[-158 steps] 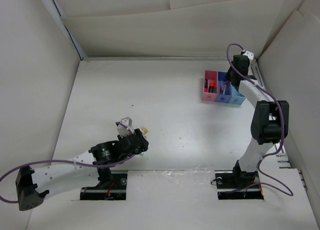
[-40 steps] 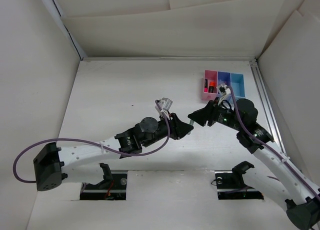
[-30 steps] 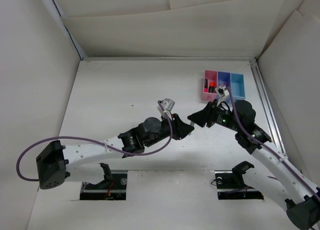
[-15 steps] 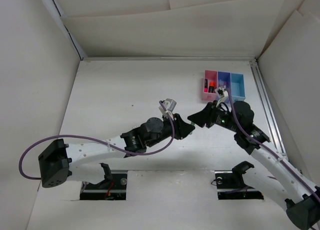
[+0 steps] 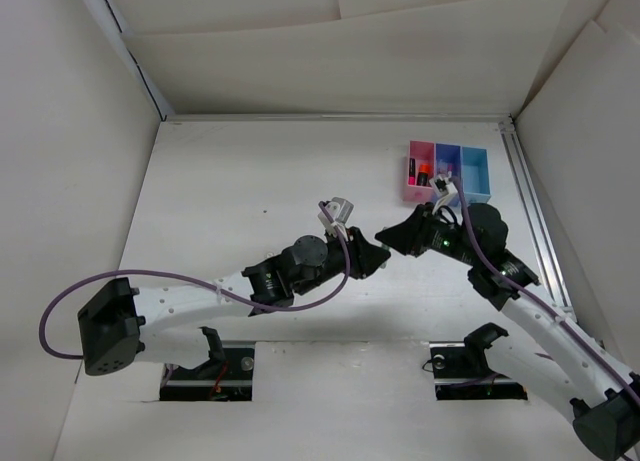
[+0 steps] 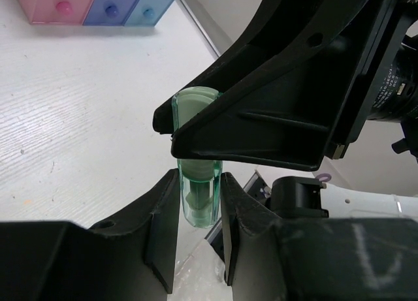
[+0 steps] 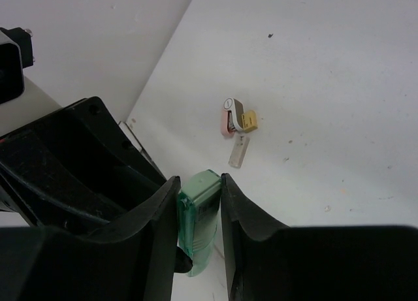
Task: Sort the stationery into containers
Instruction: Place the stationery in the storage box.
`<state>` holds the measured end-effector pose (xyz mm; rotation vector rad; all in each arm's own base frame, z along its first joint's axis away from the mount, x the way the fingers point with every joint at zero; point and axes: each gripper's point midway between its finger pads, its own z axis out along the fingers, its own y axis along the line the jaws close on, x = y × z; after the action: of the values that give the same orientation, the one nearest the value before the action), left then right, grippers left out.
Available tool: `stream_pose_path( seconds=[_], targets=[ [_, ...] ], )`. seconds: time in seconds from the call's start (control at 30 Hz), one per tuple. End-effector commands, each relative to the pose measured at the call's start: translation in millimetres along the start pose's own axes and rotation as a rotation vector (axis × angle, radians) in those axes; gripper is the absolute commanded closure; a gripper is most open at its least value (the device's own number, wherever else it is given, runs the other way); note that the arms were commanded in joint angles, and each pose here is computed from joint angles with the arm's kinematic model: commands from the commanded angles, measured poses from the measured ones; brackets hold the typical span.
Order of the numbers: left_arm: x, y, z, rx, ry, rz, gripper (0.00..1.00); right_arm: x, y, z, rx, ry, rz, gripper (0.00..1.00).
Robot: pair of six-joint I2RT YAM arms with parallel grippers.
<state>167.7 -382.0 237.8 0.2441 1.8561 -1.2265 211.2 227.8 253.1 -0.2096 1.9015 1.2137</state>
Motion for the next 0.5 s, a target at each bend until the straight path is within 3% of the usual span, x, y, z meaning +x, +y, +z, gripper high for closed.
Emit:
stream_pose_path(
  seconds=[0.0, 0.07, 0.13, 0.23, 0.27, 0.47],
  targets=[
    [-34, -27, 0, 0.068, -0.099, -0.018, 1.00, -12, 3, -1, -0.003, -0.058, -0.027, 0.85],
    [-37, -29, 1, 0.069, -0.100, -0.018, 0.94, -13, 1, -1, 0.004, -0.063, -0.026, 0.85],
    [-35, -28, 0, 0.062, -0.093, -0.016, 0.79, -14, 0, -1, 0.012, -0.069, -0.026, 0.87],
    [-36, -26, 1, 0.052, -0.101, -0.008, 0.66, -17, 0, 0, 0.019, -0.075, -0.026, 0.87],
    [-37, -24, 1, 0.045, -0.107, -0.008, 0.57, -18, -2, 0, 0.026, -0.080, -0.026, 0.87],
    [-38, -24, -1, 0.037, -0.100, 0.014, 0.33, -28, -3, 3, 0.042, -0.105, -0.028, 0.87]
  ],
)
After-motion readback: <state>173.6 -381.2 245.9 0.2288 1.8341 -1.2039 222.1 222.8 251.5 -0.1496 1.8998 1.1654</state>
